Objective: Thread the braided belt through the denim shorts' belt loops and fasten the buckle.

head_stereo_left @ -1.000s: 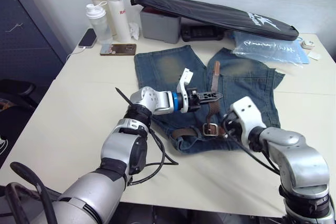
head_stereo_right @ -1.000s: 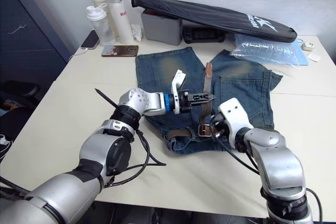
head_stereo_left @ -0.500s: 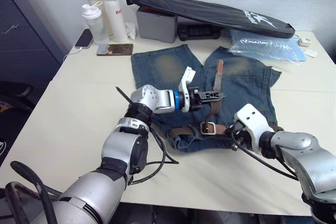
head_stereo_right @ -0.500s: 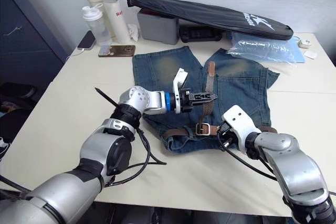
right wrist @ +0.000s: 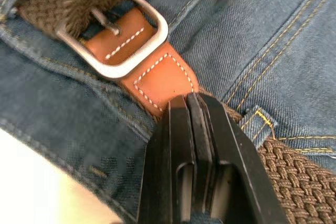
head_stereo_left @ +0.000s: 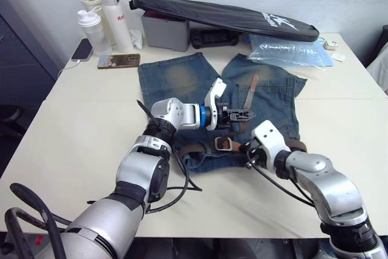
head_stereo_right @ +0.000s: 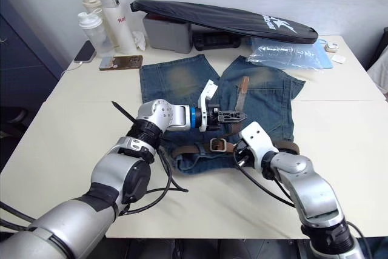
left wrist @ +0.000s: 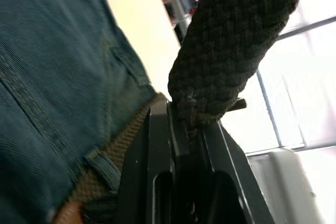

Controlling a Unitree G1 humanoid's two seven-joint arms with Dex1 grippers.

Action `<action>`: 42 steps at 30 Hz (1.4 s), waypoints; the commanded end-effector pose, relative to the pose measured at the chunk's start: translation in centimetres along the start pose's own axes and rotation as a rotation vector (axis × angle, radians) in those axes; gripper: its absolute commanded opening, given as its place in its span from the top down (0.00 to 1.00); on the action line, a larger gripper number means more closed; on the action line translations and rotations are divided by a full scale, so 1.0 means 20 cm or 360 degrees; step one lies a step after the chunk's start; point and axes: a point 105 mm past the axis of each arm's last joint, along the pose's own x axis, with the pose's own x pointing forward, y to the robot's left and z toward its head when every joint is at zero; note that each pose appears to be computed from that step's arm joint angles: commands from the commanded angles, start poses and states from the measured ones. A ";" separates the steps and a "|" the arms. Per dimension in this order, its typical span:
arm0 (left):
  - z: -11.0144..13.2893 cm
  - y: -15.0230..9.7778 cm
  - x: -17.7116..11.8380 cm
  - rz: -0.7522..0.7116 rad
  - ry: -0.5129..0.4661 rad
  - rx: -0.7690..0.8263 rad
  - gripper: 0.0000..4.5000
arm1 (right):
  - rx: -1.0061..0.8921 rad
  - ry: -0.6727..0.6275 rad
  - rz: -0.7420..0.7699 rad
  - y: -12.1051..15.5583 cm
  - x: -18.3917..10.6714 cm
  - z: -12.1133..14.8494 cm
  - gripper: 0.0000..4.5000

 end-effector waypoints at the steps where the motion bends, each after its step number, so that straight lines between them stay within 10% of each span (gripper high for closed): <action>1: 0.02 -0.02 0.00 -0.0017 -0.0003 0.0084 1.00 | 0.0015 0.0029 0.0181 0.14 0.05 -0.02 0.97; 17: -0.13 0.09 0.14 0.0134 0.0140 0.0247 1.00 | -0.0036 -0.0008 0.0151 0.15 -0.04 0.02 0.97; 42: 0.04 0.15 -0.21 0.0308 -0.0039 0.0363 1.00 | -0.0235 -0.0165 0.0193 0.15 -0.18 0.13 0.97</action>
